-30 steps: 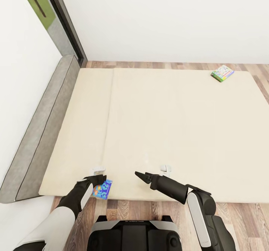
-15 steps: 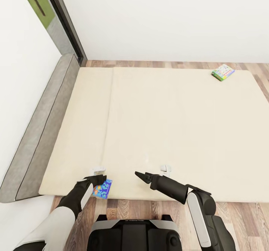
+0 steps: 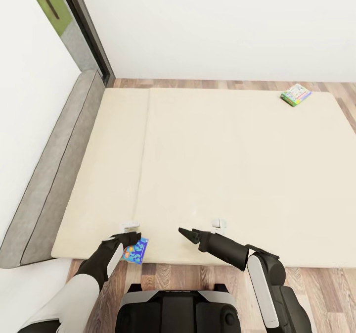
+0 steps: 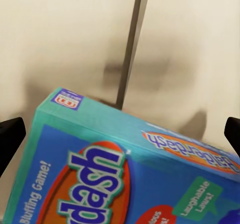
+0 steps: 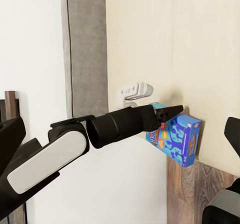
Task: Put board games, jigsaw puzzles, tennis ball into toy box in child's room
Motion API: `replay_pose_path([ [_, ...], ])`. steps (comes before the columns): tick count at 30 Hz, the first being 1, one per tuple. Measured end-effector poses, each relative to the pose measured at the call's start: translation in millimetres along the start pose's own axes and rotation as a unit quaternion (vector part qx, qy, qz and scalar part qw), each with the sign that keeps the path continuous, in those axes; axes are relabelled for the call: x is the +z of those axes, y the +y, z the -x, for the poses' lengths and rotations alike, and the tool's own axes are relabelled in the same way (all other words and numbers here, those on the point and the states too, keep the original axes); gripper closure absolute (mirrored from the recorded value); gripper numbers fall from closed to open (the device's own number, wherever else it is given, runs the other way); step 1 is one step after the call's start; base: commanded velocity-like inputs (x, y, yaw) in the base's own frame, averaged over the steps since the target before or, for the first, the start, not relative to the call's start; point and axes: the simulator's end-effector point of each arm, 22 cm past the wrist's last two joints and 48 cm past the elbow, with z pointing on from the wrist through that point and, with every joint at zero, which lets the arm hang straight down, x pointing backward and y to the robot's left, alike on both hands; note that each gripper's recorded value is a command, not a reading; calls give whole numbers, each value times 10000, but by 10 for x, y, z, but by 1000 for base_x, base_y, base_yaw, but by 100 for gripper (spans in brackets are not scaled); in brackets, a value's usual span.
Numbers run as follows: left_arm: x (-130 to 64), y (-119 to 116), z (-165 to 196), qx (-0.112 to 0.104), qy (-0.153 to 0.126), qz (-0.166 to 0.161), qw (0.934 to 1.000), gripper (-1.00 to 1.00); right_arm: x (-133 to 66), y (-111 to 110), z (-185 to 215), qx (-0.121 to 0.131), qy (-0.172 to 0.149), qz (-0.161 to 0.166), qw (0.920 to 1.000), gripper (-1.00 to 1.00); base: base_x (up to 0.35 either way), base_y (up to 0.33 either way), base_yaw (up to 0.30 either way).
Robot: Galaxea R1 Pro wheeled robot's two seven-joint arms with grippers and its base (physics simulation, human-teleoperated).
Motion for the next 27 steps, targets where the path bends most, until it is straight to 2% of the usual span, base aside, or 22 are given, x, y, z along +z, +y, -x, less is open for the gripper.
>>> replay_pose_path([
  [27,18,-21,-35,6,37,-31,10000,-100,1,-30,-7,29,1,-16,10000,-100,0,-7,0],
])
